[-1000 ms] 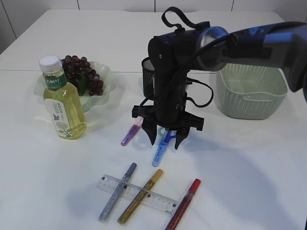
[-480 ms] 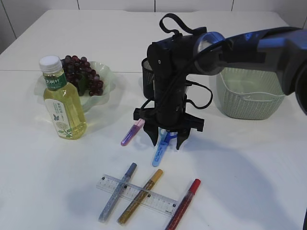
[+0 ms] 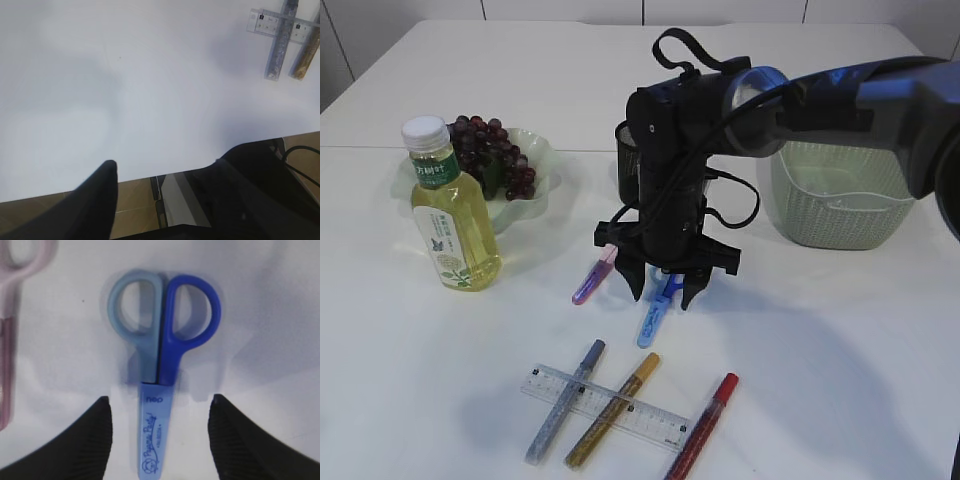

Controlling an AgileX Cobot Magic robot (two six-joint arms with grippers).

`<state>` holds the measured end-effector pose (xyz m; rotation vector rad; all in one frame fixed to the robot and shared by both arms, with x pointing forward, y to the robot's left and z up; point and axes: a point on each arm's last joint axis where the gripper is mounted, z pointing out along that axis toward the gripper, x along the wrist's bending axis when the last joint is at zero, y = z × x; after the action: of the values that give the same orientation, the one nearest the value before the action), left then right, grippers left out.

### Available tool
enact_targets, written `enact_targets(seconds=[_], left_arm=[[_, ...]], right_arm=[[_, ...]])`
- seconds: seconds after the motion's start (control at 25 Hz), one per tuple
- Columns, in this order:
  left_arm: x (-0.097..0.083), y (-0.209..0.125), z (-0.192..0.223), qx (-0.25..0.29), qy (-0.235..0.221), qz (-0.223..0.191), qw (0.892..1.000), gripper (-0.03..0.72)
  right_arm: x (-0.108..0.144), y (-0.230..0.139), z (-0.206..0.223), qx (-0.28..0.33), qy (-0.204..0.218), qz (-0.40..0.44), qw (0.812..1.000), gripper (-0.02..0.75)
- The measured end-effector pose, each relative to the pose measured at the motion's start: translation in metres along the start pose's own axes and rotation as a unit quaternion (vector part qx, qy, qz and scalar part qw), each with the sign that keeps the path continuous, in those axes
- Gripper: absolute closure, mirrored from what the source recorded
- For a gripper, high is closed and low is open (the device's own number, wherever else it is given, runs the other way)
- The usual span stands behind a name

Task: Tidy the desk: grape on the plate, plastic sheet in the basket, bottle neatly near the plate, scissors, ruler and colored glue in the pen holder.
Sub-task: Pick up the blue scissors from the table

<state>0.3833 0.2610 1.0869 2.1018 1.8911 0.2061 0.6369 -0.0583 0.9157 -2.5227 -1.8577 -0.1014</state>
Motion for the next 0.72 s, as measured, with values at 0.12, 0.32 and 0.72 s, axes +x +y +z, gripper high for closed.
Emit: enact_targets(seconds=[0.12,0.32,0.72], left_arm=[[0.000,0.000,0.000,0.000,0.000,0.000,1.000,0.256],[0.000,0.001,0.000,-0.003,0.000,0.000,1.000,0.256],[0.000,0.001,0.000,-0.006,-0.001,0.000,1.000,0.260]], right_arm=[[0.000,0.000,0.000,0.001,0.001,0.002,1.000,0.261],[0.004,-0.006,0.003,0.007,-0.004,-0.005,1.000,0.261],[0.007,-0.013,0.013,0.021,-0.024,-0.015,0.999,0.261]])
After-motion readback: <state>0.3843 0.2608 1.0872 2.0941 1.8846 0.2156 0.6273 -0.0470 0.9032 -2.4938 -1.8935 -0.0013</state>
